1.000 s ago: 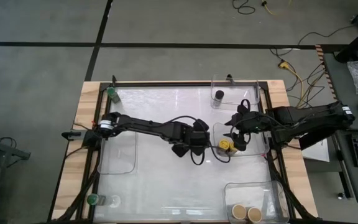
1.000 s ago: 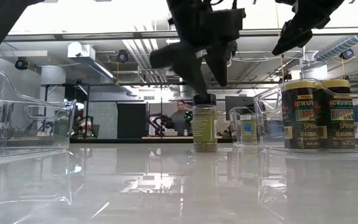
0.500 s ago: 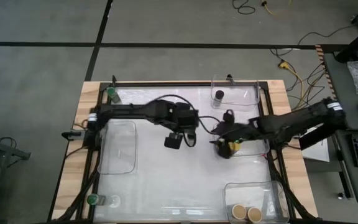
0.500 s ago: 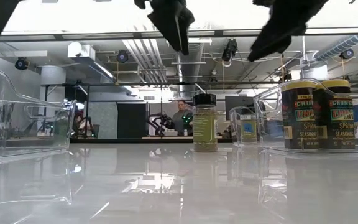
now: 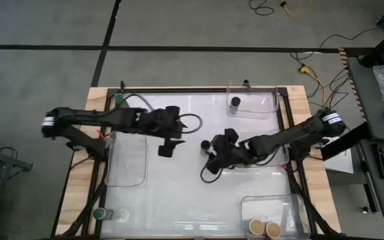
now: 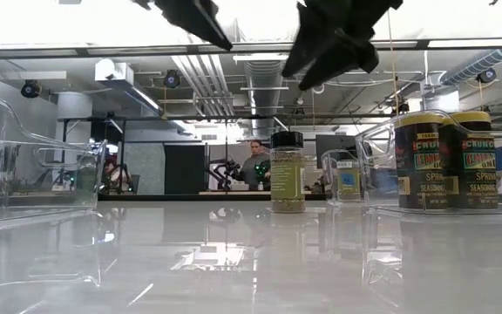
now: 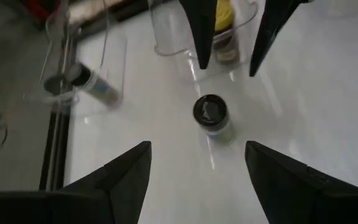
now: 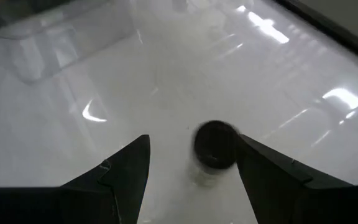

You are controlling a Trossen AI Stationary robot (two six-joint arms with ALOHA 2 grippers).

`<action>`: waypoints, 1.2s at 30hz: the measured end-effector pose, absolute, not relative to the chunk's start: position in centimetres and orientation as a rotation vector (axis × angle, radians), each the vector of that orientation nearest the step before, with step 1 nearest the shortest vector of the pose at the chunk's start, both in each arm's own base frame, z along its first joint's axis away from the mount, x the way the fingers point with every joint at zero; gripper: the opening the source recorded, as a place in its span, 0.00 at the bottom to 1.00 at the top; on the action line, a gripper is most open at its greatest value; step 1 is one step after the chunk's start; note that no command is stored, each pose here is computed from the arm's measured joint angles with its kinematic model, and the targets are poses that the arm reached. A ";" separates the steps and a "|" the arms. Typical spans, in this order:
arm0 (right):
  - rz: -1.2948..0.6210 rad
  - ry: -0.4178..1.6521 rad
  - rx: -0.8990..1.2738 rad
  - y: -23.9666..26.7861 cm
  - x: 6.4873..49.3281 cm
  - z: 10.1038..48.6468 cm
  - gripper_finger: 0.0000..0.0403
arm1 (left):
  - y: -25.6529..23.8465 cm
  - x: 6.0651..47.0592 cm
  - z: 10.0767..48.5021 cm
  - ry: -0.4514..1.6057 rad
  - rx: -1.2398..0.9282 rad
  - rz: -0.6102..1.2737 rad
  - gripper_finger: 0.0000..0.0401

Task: Sort spices by type
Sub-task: Put the black seasoning bottle into the top right transparent bin

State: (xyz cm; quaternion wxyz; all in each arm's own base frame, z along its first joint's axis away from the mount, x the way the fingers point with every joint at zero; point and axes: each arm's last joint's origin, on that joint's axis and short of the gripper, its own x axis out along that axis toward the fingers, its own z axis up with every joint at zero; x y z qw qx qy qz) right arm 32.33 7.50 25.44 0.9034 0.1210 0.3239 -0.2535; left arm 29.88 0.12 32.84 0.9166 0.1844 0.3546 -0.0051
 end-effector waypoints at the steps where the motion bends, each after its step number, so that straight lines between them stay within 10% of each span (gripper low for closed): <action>1: -0.525 0.666 0.263 7.8 32.7 25.4 0.56 | 0.1 29.2 32.3 0.700 0.383 -0.019 0.61; 36: -1.062 1.059 0.880 1.7 40.2 25.2 0.90 | -1.4 24.4 20.5 0.414 0.486 -0.104 0.61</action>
